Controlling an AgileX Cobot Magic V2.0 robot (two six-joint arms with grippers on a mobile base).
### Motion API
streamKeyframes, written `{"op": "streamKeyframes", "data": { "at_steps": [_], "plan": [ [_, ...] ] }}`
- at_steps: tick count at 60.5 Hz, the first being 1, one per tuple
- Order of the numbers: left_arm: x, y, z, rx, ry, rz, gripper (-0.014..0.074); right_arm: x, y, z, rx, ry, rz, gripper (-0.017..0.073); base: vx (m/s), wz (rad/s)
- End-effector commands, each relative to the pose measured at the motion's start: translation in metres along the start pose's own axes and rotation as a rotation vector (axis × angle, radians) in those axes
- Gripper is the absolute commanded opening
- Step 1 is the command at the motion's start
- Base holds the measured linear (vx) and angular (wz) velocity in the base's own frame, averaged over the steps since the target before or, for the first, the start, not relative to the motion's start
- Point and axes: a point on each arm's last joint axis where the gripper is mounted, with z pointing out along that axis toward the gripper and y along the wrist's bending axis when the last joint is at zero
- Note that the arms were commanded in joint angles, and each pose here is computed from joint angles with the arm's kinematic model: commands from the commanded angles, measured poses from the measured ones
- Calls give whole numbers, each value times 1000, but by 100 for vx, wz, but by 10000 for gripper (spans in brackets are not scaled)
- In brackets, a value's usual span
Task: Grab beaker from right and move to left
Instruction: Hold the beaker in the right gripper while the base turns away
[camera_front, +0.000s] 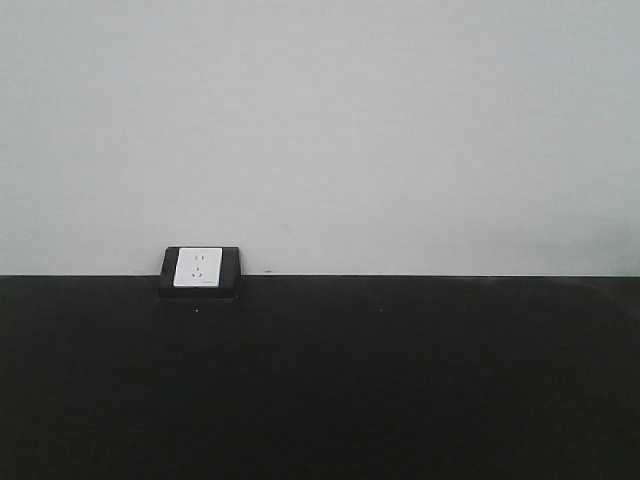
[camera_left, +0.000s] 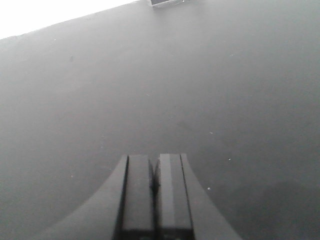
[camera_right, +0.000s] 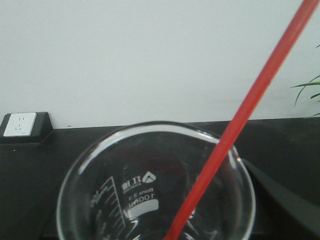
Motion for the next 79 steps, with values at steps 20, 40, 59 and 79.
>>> {"op": "streamKeyframes", "data": {
  "at_steps": [20, 40, 59, 79],
  "plan": [
    [-2, 0, 2, -4, -64, 1, -6, -13, 4, -2, -37, -69, -23, -3, 0, 0],
    [-2, 0, 2, -4, -64, 1, -6, -13, 4, -2, -37, -69, -23, -3, -4, 15],
    [-2, 0, 2, -4, -64, 1, -6, -13, 4, -2, -37, -69, -23, -3, -9, 36],
    [-2, 0, 2, -4, -64, 1, -6, -13, 4, -2, -37, -69, -23, -3, -6, 52]
  ]
}}
